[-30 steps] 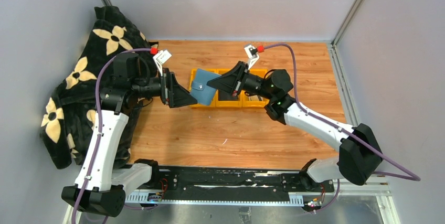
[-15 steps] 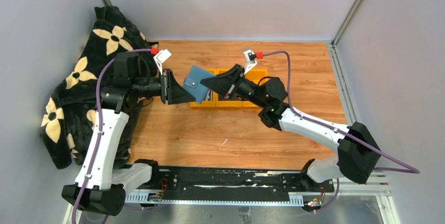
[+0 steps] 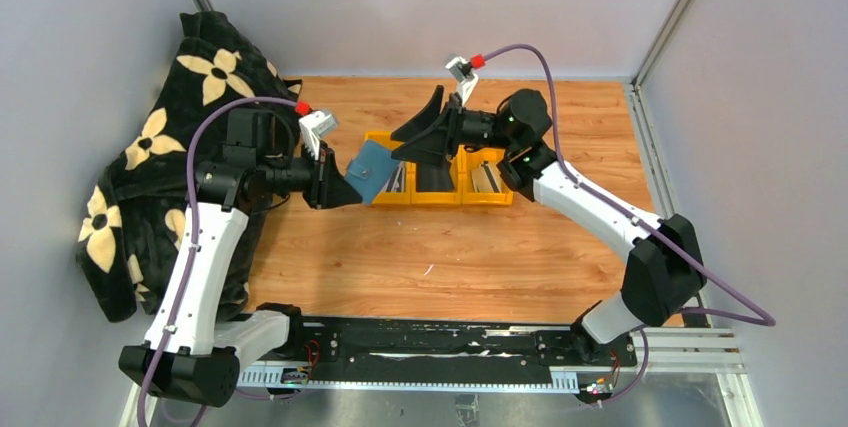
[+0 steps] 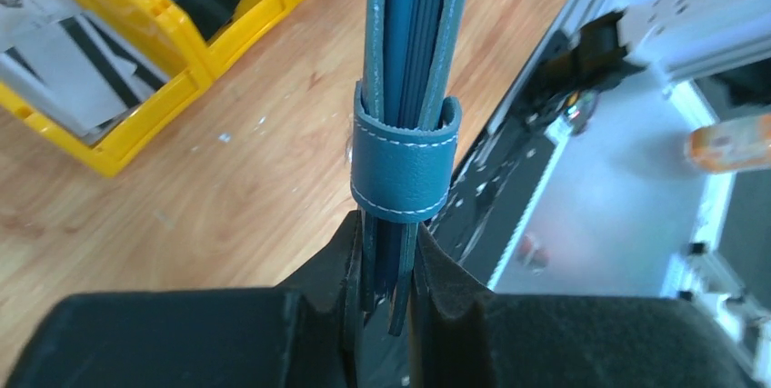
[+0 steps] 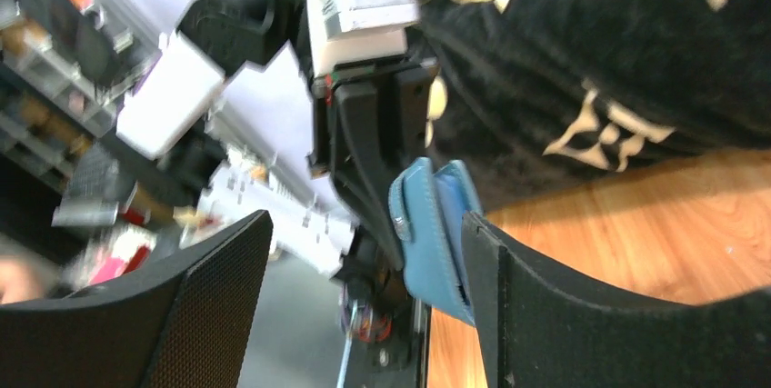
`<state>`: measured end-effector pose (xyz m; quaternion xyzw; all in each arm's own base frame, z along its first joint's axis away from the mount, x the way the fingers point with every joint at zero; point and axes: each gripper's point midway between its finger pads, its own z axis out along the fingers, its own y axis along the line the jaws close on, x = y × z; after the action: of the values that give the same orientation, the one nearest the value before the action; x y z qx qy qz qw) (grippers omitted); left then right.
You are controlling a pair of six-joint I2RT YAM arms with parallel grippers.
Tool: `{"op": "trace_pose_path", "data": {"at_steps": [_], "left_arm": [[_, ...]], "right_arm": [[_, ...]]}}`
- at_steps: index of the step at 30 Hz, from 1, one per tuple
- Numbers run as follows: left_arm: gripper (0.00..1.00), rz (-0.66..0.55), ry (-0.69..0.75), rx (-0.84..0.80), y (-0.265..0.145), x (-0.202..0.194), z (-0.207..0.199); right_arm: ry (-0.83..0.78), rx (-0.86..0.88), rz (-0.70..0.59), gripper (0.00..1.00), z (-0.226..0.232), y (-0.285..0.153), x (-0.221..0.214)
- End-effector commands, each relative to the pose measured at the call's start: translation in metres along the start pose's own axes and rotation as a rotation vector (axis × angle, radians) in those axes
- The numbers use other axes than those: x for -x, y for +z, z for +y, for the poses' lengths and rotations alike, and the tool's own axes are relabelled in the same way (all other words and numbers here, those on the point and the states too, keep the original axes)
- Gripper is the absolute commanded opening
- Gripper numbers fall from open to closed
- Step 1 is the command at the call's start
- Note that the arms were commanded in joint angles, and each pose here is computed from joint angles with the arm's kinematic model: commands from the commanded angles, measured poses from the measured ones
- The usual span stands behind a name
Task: Take the credit cards out of the card holder
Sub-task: Open the card holder at the center of the board.
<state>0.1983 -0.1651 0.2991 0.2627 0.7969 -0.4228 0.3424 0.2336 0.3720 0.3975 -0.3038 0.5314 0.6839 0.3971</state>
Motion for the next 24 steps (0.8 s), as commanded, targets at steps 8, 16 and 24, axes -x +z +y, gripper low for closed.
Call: {"op": "trace_pose_path", "data": {"at_steps": [8, 16, 24], "left_arm": [[0.0, 0.235, 0.456, 0.045, -0.003, -0.049, -0.002], [0.0, 0.281, 0.519, 0.062, 0.001, -0.053, 0.001], [0.0, 0.258, 0.541, 0.072, -0.003, -0.043, -0.004]], "right_arm": [[-0.116, 0.111, 0.358, 0.81, 0.013, 0.0, -0.051], [-0.208, 0.106, 0.507, 0.84, 0.029, 0.001, -0.084], [-0.194, 0.062, 0.542, 0.77, 0.022, 0.0, -0.1]]}}
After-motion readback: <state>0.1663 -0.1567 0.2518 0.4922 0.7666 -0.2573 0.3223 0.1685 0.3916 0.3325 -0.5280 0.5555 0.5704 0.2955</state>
